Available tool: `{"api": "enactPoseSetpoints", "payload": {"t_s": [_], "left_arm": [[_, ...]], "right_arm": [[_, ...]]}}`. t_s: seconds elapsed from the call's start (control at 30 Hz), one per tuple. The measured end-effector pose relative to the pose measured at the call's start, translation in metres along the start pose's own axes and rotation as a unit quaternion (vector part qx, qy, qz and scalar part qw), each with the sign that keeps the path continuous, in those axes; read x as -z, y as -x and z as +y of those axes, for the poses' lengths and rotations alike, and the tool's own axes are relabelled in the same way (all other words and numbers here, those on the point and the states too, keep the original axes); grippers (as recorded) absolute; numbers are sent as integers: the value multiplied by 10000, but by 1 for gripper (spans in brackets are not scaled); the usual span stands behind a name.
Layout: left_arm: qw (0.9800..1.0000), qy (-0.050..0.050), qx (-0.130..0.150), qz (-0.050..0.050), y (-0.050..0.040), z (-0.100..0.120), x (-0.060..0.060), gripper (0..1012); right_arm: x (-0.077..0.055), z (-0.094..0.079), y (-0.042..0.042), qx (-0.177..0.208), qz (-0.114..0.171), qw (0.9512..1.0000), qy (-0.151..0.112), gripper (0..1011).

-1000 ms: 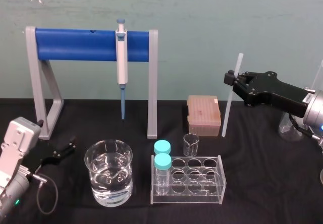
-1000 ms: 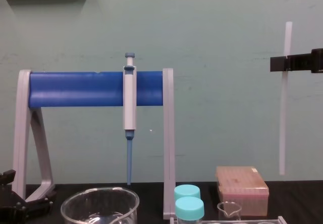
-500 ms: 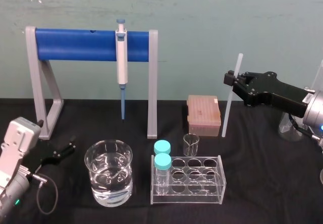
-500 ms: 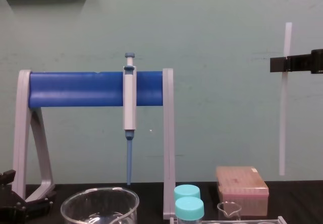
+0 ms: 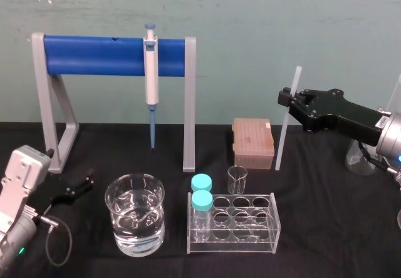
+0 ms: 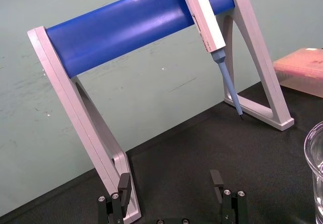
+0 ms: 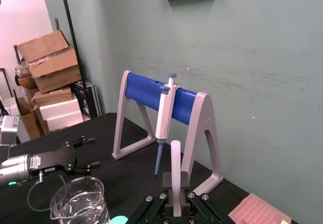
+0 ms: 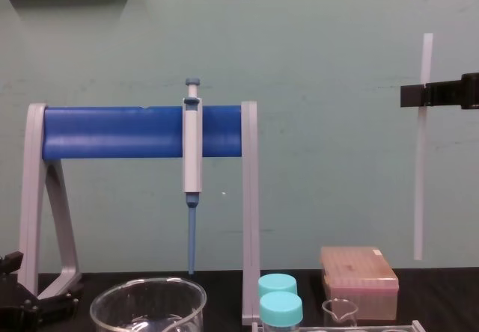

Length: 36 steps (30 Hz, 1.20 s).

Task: Pick up the stirring rod with one hand, then place it down.

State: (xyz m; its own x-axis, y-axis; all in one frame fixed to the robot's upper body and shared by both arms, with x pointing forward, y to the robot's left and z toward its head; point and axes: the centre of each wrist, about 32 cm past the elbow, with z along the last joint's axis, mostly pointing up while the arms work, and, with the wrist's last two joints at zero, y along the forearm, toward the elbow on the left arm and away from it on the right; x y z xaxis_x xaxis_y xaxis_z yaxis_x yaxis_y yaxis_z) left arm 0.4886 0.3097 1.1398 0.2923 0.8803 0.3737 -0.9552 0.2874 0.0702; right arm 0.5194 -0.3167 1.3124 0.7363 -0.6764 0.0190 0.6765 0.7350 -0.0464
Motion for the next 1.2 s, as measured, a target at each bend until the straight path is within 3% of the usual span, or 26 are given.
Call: {"api": "enactPoseSetpoints", "payload": {"t_s": [1.2], "left_arm": [[10000,0,0,0,0,0,0,1005]], "right_arm": [[0,0,0,0,0,10000,0,71]]}}
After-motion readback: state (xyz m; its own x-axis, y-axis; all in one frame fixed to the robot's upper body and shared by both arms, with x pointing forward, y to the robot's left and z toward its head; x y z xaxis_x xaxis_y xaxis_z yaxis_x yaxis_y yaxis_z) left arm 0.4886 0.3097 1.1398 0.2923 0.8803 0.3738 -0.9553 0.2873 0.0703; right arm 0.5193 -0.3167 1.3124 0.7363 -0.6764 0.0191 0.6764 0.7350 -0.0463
